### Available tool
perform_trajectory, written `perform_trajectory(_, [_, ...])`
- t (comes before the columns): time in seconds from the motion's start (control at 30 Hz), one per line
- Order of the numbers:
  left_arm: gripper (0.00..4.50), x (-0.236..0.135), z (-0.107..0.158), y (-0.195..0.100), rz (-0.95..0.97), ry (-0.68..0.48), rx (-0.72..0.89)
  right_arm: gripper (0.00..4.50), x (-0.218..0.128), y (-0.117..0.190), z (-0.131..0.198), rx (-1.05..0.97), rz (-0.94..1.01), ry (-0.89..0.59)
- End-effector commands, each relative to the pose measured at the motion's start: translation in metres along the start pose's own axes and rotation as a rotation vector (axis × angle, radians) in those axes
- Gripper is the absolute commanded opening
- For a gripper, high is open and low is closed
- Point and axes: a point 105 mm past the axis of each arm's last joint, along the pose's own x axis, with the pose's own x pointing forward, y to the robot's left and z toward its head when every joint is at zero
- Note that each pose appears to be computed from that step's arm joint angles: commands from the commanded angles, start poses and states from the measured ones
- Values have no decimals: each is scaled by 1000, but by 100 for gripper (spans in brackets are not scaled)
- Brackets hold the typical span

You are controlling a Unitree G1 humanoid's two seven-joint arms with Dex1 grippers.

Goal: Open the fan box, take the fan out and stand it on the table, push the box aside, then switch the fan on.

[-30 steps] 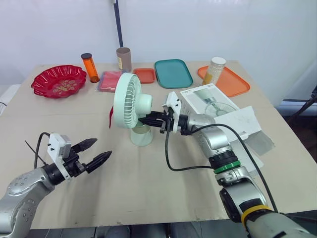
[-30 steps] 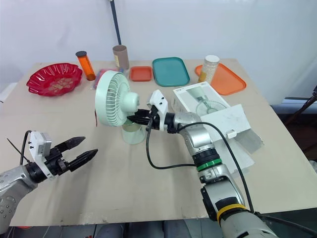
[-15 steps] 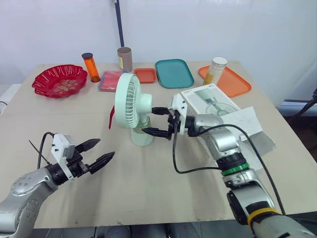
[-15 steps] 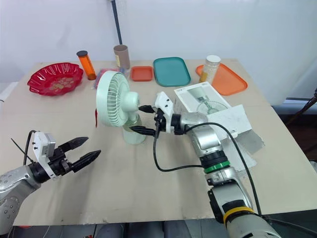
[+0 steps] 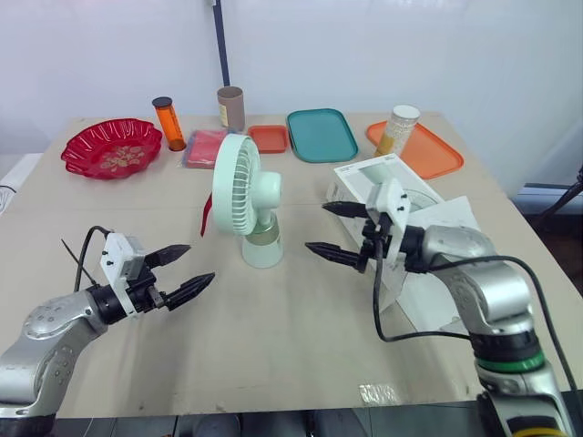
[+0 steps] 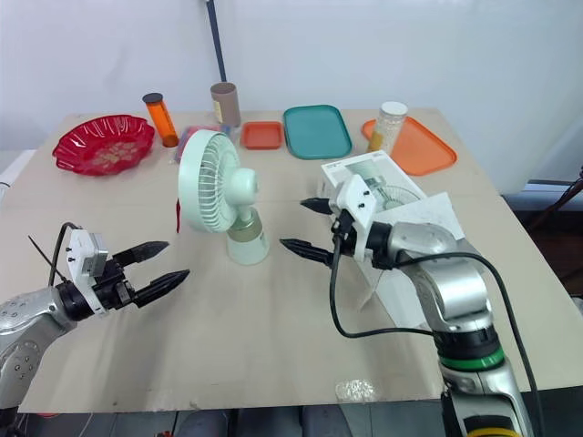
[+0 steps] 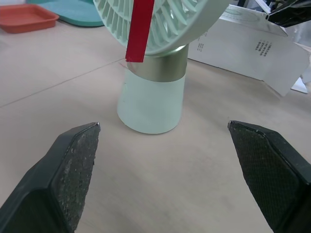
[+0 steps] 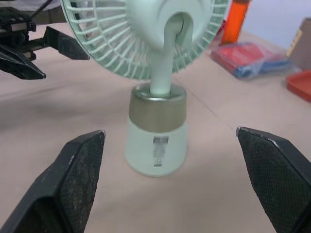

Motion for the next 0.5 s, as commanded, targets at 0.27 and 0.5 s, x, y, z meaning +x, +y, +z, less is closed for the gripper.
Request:
perform_trajectory(0.27, [450,3,16,16,44,-58,102,442,-20,-6,-8,63,-194,-23])
perform_trajectory(0.5, [450,0,1,14,50,-21,81,442,-16,0,-23,83,-177,-6])
